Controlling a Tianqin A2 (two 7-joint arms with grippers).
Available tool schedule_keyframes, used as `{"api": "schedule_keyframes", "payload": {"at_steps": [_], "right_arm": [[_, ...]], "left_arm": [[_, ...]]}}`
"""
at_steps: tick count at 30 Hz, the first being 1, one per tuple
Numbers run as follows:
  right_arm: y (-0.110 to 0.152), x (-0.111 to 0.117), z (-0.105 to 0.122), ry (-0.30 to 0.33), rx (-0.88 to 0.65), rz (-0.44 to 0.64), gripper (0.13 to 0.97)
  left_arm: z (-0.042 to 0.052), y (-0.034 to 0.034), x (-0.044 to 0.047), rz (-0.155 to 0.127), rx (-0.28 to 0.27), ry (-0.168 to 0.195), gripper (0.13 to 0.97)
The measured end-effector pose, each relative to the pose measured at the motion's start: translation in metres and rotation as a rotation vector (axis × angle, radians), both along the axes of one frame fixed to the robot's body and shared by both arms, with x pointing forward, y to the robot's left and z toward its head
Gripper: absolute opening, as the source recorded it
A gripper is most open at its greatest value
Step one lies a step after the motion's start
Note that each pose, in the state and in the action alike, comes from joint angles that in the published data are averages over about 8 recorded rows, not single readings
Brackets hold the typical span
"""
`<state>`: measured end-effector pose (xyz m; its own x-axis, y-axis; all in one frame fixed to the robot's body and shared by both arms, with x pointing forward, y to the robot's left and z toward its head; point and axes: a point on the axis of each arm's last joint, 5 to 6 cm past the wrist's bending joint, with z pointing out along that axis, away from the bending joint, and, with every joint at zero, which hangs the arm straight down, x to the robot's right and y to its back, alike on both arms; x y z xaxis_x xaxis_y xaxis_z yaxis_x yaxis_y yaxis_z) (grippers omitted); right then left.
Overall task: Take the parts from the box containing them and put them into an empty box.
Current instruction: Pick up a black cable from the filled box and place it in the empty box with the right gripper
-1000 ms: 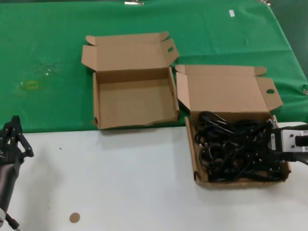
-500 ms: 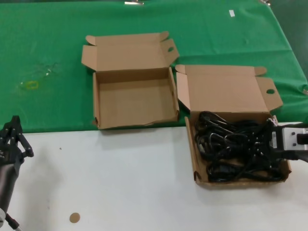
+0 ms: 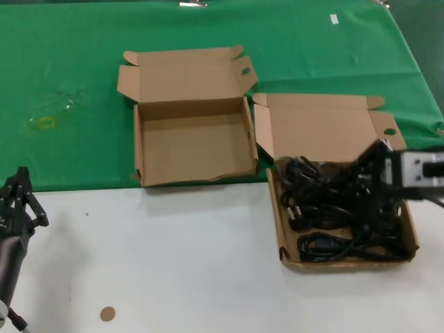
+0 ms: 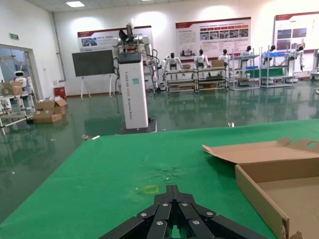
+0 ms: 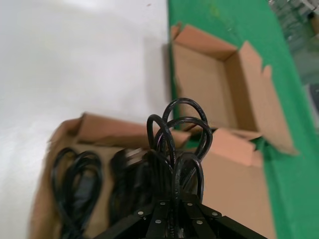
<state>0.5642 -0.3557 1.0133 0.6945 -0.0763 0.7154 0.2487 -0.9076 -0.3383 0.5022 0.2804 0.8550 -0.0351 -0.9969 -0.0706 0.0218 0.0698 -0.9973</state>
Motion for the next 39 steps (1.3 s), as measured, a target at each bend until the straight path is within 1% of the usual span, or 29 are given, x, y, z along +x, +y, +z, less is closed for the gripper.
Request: {"api": "schedule_keyframes", "payload": {"at_steps": [4,10,18,25,32,36,39], "right_arm": [[0.011,0.01,0.016,-0.035,0.01,0.008,0.166],[0.034,0.032,0.038,-0.081,0.031,0.019,0.166],[0.075,0.07,0.053,-0.117,0.066,0.038,0.166],[0.118,0.107,0.056,-0.134,0.094,0.058,0.165],[0.159,0.136,0.049,-0.136,0.112,0.08,0.165],[0.176,0.148,0.043,-0.137,0.115,0.087,0.165],[0.184,0.156,0.038,-0.138,0.112,0.087,0.165]], "left_arm": [[0.0,0.0,0.0,0.0,0.0,0.0,0.144],[0.0,0.0,0.0,0.0,0.0,0.0,0.144],[0.0,0.0,0.0,0.0,0.0,0.0,0.144],[0.0,0.0,0.0,0.0,0.0,0.0,0.144],[0.0,0.0,0.0,0.0,0.0,0.0,0.144],[0.0,0.0,0.0,0.0,0.0,0.0,0.144],[0.0,0.0,0.0,0.0,0.0,0.0,0.144]]}}
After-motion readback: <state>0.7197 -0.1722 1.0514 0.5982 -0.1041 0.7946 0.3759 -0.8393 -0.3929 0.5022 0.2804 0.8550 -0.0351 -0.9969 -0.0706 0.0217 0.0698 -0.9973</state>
